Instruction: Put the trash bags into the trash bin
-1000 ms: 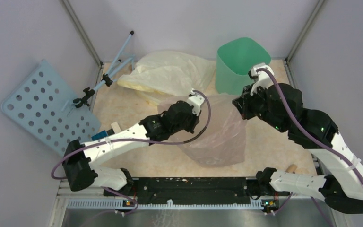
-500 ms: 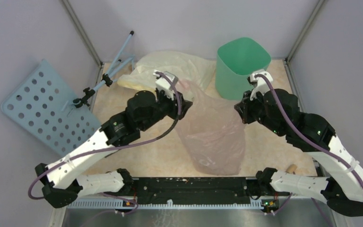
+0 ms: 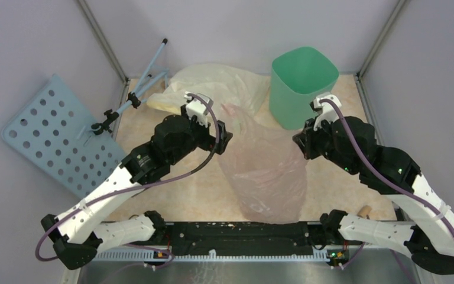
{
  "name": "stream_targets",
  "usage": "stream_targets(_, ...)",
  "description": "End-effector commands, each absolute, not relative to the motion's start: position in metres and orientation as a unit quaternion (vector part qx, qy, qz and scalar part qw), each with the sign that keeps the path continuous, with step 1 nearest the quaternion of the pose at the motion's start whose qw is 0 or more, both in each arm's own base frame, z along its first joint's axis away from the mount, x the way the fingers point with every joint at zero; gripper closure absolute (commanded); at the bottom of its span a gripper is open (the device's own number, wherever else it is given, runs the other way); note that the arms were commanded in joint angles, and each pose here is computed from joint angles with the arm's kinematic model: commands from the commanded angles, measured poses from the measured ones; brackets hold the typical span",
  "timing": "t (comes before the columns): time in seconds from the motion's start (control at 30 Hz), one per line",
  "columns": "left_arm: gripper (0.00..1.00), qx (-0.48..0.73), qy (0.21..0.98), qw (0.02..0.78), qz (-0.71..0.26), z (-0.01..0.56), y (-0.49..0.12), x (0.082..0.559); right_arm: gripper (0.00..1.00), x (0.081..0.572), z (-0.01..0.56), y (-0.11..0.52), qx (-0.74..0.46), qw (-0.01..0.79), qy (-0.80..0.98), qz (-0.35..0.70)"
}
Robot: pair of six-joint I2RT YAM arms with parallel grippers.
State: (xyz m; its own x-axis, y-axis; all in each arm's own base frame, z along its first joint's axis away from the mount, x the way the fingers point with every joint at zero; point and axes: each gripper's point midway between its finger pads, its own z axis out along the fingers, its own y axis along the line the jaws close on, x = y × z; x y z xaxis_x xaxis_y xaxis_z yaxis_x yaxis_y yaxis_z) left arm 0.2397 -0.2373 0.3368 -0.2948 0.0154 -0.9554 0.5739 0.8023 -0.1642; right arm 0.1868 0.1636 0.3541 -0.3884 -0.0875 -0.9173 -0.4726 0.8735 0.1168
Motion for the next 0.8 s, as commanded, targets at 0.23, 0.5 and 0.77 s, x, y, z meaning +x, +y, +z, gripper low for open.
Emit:
stream_targets(0.23, 0.01, 0.171, 0.78, 0.543, -0.26, 0.298, -0.231, 0.304, 1.0, 0.177, 0.351, 0.176, -0.207, 0.513, 0.806, 0.211)
stream_targets(0.5, 0.27, 0.169, 0.773, 0.531, -0.302, 0.294, -0.242, 0.322, 1.0, 0.183, 0.352, 0.174, -0.2, 0.522, 0.805, 0.2)
stream_targets(0.77, 0.99, 0.176, 0.743, 0.571, -0.301, 0.327, -0.236, 0.321, 1.0, 0.193, 0.363, 0.181, -0.186, 0.542, 0.794, 0.203)
